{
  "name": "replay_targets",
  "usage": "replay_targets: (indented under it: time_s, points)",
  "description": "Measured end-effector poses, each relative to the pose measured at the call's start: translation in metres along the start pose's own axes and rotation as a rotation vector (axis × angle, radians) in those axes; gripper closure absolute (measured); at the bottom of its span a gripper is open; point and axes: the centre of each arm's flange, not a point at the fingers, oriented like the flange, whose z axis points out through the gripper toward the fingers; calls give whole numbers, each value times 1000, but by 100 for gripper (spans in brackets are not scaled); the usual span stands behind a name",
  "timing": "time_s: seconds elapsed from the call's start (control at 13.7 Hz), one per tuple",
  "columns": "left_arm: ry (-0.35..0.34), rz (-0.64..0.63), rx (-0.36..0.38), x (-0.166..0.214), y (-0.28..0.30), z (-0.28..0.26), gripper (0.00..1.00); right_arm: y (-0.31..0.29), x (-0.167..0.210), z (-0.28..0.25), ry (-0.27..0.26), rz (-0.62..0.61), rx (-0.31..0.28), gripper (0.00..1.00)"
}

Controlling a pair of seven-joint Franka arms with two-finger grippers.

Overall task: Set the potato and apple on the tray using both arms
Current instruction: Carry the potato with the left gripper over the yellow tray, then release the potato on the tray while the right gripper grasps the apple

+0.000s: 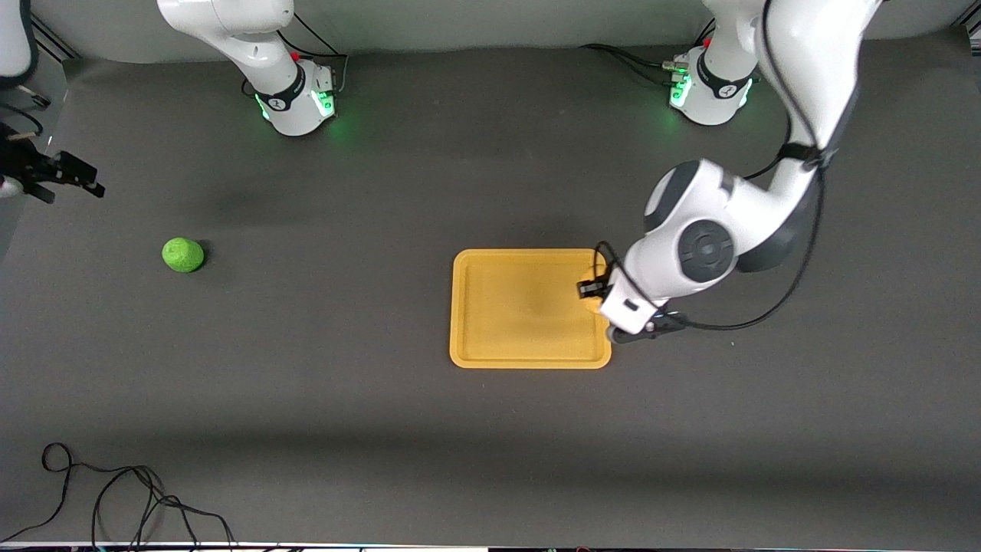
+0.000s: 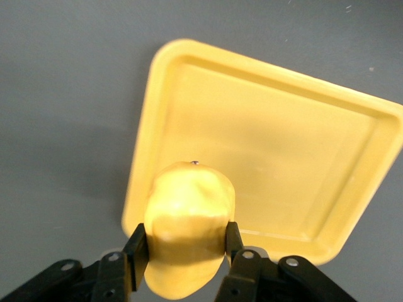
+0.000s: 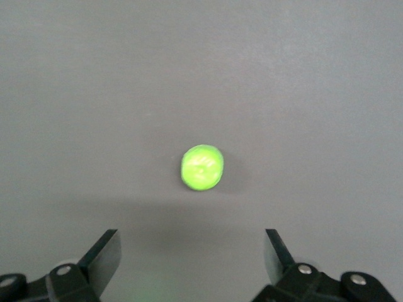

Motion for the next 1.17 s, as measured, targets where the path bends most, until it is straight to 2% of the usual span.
replay_targets:
  time_s: [0.15,0.36,0.8,1.09,1.17]
  points:
    - [-12,-23,6,13,0,35,47,1,2,45,-10,6,-18,0]
    - [42,-49,16,30,-2,68,47,-5,-3,104,-25,7,-34,0]
    - [57,-9,76,16,9,83,47,-7,0,197,-44,28,3,0]
    - [95,39,152,19,2,92,47,-12,3,235,-66,11,-29,0]
    - [99,48,162,19,1,95,37,-13,5,238,-67,7,-35,0]
